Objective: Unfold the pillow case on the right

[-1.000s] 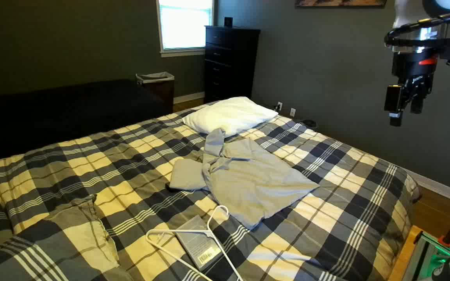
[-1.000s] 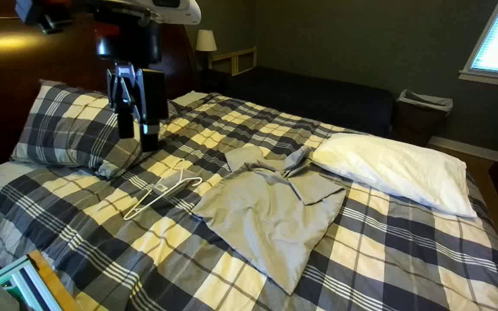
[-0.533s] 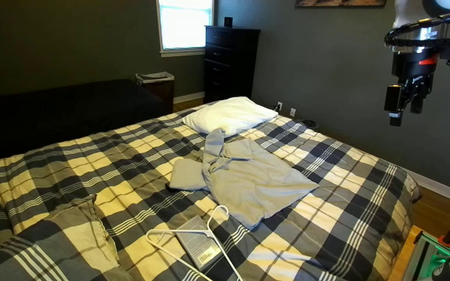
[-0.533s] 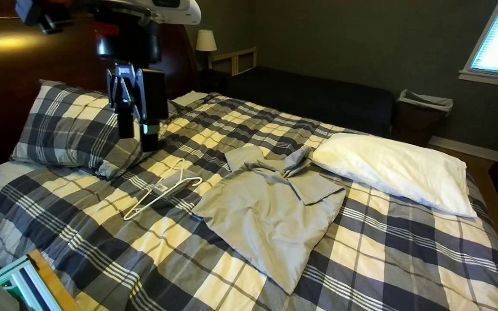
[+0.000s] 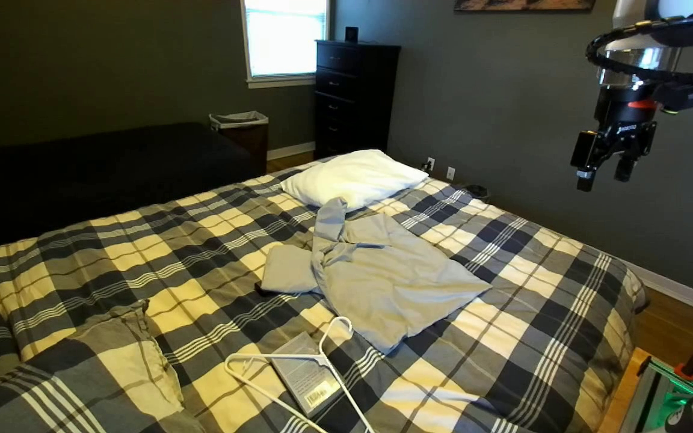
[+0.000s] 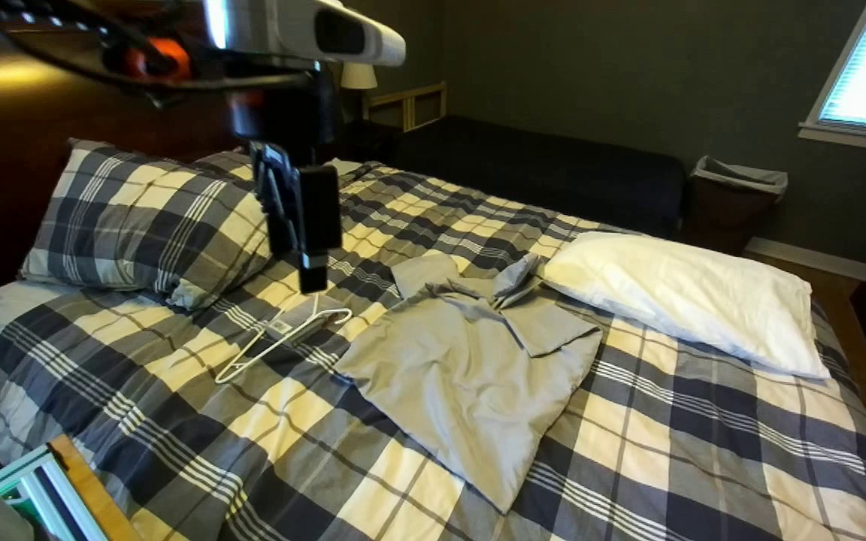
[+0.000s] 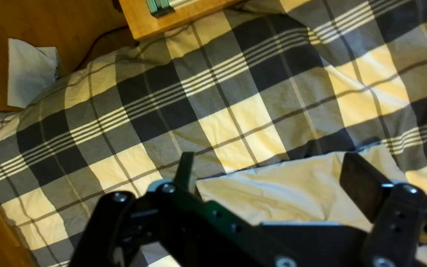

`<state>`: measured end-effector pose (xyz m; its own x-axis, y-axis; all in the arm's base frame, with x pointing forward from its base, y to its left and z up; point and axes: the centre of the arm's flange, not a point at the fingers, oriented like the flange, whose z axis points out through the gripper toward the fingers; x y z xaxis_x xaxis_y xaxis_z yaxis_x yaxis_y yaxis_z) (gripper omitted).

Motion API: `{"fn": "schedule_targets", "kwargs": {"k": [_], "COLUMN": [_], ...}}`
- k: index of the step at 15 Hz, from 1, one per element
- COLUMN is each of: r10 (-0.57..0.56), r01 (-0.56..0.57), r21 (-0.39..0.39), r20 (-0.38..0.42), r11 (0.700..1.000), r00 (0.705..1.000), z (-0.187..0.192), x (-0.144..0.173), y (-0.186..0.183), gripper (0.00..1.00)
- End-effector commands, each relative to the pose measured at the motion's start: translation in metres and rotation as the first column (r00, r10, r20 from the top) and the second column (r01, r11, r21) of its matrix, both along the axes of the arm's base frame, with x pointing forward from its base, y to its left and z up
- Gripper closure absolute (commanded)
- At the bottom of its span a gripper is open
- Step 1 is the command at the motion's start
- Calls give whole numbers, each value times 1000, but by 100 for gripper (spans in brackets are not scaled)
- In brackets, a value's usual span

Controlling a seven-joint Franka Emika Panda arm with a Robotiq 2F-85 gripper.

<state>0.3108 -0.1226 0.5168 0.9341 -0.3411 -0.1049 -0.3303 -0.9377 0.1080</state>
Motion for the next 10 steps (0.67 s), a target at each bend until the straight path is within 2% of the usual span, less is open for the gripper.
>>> {"fn": "schedule_targets", "kwargs": {"k": [1, 4, 6, 7, 8, 10], "r10": [-167, -315, -381, -357, -330, -342], "r01": [162, 310, 379, 356, 328, 340], "r21": [53, 52, 38, 69, 40, 49], "r20": [107, 150, 93, 3, 98, 37], "r11": [985, 949, 925, 932, 944, 939], "r00": [980, 937, 920, 934, 939, 939], "z": [-48, -94, -126, -127, -111, -133], "x": [21, 36, 47, 50, 25, 36], "y": [-61, -108, -129, -129, -117, -121], "gripper": [0, 0, 0, 0, 0, 0]}}
